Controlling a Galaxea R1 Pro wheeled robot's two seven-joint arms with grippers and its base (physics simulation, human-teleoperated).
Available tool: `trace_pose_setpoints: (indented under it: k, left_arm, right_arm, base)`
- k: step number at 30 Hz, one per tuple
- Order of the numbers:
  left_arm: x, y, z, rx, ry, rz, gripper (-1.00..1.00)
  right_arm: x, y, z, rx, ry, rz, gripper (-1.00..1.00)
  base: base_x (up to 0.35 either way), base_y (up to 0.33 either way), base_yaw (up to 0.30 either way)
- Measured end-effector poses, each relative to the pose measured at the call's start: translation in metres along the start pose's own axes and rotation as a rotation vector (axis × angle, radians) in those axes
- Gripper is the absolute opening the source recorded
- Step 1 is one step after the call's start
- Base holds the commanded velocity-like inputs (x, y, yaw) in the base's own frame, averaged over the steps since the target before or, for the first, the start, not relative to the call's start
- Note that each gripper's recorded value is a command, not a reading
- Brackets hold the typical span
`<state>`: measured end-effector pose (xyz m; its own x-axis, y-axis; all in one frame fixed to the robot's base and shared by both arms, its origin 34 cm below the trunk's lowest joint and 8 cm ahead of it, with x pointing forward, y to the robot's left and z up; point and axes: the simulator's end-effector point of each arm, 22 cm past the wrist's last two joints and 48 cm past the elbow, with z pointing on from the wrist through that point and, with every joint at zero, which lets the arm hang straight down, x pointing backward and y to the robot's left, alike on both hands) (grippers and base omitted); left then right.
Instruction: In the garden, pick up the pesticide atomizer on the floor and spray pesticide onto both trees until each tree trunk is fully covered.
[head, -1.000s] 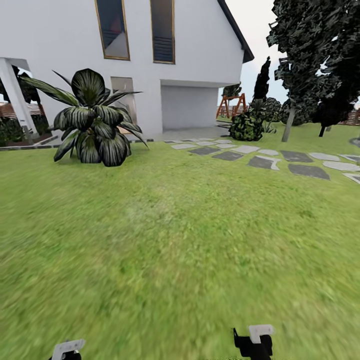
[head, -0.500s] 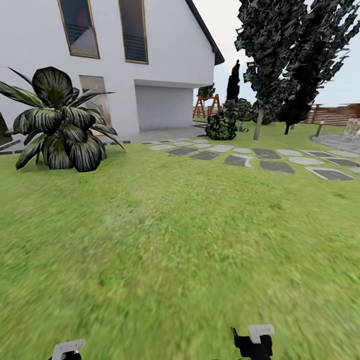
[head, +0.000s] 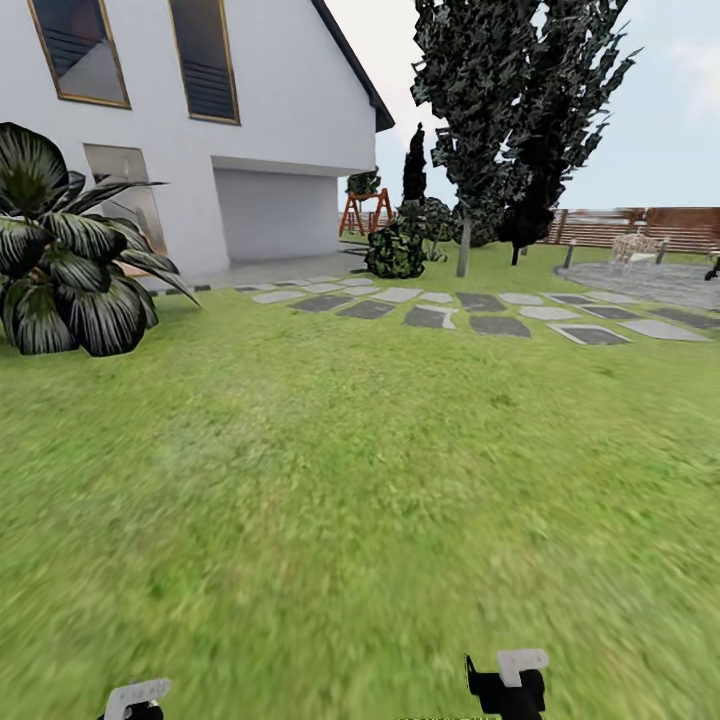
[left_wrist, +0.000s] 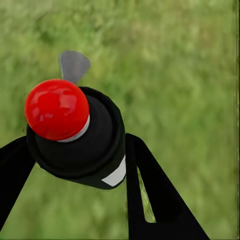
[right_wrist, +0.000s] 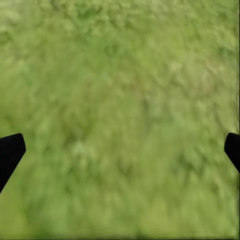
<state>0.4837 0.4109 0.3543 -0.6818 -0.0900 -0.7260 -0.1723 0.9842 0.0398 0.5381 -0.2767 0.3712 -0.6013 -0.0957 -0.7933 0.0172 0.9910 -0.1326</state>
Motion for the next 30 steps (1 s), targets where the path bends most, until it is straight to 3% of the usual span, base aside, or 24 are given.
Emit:
trace_pose_setpoints:
  k: [13,30]
  left_arm:
    - [0.002,0.000,0.000,0.002,0.004,0.003,-1.00]
    - [0.011,0.000,0.001,0.000,0.025,0.007,-1.00]
  right_arm:
    - [0.002,0.000,0.000,0.000,0.003,0.000,1.00]
    - [0.012,0.003,0.001,-0.004,0.024,0.000,1.00]
  base:
    - [0.000,0.000,-0.291]
    - [0.000,0.000,-0.203]
